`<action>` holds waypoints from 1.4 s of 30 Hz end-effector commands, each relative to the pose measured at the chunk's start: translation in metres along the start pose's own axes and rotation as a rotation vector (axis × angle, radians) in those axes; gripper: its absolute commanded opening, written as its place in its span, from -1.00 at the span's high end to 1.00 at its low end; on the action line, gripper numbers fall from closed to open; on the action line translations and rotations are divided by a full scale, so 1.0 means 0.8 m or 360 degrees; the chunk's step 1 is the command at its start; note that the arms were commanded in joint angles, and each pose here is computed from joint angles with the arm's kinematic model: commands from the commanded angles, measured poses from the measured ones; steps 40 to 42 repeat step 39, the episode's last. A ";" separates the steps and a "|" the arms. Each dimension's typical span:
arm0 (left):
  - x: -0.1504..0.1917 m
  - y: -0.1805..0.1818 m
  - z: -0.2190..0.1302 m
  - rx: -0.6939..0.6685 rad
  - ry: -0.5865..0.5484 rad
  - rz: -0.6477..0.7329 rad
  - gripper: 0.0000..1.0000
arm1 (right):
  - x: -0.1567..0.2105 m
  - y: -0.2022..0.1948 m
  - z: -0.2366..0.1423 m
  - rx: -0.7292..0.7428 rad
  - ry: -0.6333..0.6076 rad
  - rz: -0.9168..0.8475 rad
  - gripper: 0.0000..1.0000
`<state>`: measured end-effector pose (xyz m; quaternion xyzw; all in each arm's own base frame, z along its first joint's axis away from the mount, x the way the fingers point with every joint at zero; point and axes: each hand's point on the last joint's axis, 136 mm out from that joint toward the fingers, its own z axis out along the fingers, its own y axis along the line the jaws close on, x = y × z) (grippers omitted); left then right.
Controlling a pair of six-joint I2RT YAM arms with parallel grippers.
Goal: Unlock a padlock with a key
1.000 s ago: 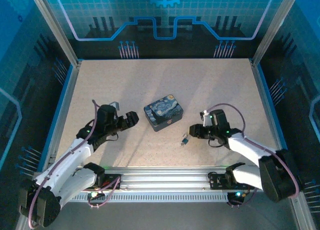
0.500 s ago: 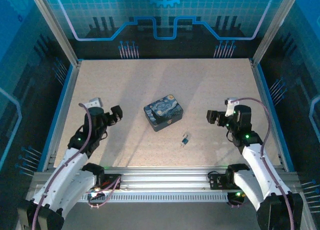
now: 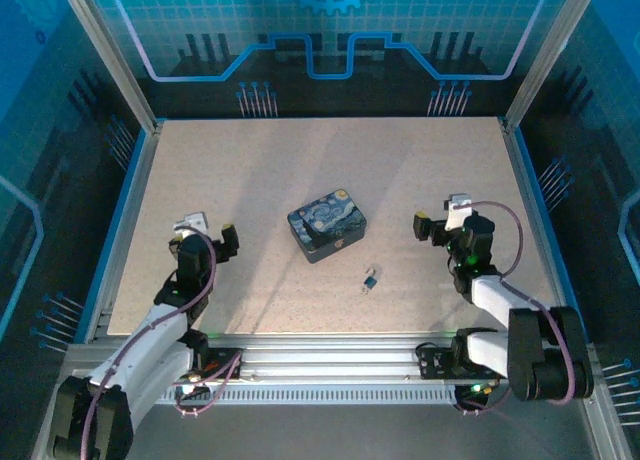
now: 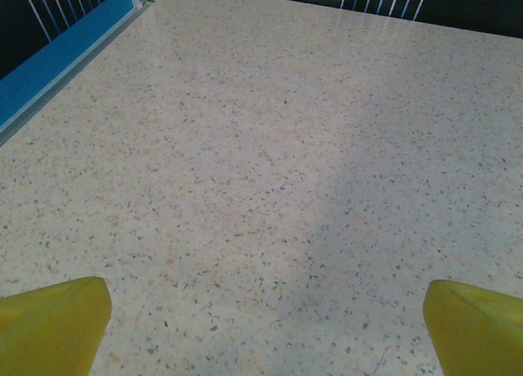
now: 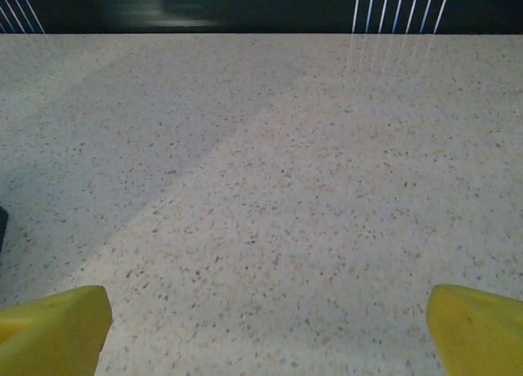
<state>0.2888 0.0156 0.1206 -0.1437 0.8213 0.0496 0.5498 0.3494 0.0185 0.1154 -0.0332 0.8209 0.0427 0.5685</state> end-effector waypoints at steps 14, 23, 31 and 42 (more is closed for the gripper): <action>-0.043 -0.043 0.066 0.0191 -0.0372 0.0188 -0.98 | 0.003 0.010 0.067 -0.0045 0.0071 -0.0121 -0.99; -0.018 -0.055 0.110 0.0264 -0.0250 0.0205 -0.98 | 0.003 0.011 0.067 -0.0022 0.0075 -0.0142 -0.99; -0.018 -0.040 0.130 0.0262 -0.0108 0.0091 -0.98 | 0.003 0.011 0.067 -0.0019 0.0074 -0.0143 -0.99; -0.019 -0.040 0.130 0.0261 -0.0111 0.0093 -0.98 | 0.004 0.011 0.067 -0.0020 0.0076 -0.0144 -0.99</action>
